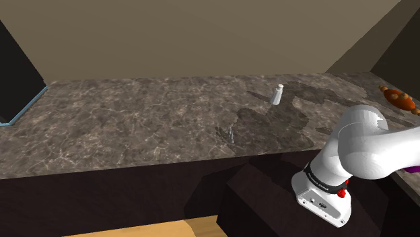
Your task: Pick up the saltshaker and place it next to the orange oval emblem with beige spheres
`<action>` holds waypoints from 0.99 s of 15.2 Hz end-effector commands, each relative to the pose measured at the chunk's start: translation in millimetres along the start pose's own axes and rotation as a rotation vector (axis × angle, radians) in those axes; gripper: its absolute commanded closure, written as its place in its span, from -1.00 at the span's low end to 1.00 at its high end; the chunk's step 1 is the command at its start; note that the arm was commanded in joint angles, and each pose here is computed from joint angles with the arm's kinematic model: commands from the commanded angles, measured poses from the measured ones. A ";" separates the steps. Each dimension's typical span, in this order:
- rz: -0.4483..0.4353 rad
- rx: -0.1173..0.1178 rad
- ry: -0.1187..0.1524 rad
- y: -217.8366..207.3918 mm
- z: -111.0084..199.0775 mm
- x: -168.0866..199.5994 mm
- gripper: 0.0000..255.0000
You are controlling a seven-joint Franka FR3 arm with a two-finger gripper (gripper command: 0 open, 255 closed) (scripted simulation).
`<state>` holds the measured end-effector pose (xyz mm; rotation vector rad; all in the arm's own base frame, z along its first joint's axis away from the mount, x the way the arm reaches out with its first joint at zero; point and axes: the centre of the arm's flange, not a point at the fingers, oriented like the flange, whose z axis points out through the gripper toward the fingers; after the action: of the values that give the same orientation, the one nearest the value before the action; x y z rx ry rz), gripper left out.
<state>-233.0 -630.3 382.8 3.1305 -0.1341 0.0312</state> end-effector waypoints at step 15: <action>0.000 0.000 0.000 0.0 -50.0 0.0 -1.00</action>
<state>-233.9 -629.8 432.6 3.1303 -0.1341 0.0311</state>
